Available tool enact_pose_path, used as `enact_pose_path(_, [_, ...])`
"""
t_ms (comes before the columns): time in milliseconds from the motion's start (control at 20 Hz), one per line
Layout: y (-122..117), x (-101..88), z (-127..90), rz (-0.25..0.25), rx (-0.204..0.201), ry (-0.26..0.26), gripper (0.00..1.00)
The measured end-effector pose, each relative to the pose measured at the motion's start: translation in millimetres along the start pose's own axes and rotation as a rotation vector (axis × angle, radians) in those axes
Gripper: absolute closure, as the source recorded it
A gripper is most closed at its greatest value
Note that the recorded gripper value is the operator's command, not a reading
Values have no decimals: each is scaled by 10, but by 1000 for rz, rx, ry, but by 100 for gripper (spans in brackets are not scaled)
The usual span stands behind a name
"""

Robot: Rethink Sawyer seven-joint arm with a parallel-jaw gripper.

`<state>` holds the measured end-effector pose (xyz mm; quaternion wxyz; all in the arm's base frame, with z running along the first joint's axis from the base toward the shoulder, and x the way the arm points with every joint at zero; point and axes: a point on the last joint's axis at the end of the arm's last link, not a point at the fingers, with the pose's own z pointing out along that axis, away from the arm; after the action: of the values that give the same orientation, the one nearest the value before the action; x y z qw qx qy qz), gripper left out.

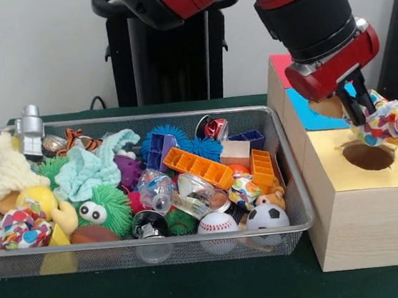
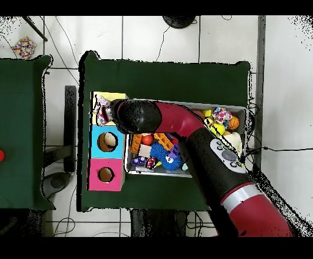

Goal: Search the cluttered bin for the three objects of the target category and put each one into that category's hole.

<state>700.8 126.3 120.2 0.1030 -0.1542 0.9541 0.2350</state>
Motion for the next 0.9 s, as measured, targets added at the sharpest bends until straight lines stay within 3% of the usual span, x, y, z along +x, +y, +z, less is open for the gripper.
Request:
enact_pose_path(450, [-155, 4, 11, 8, 53, 5, 100])
enact_pose_path(900, [-351, 14, 84, 41, 68, -52, 100])
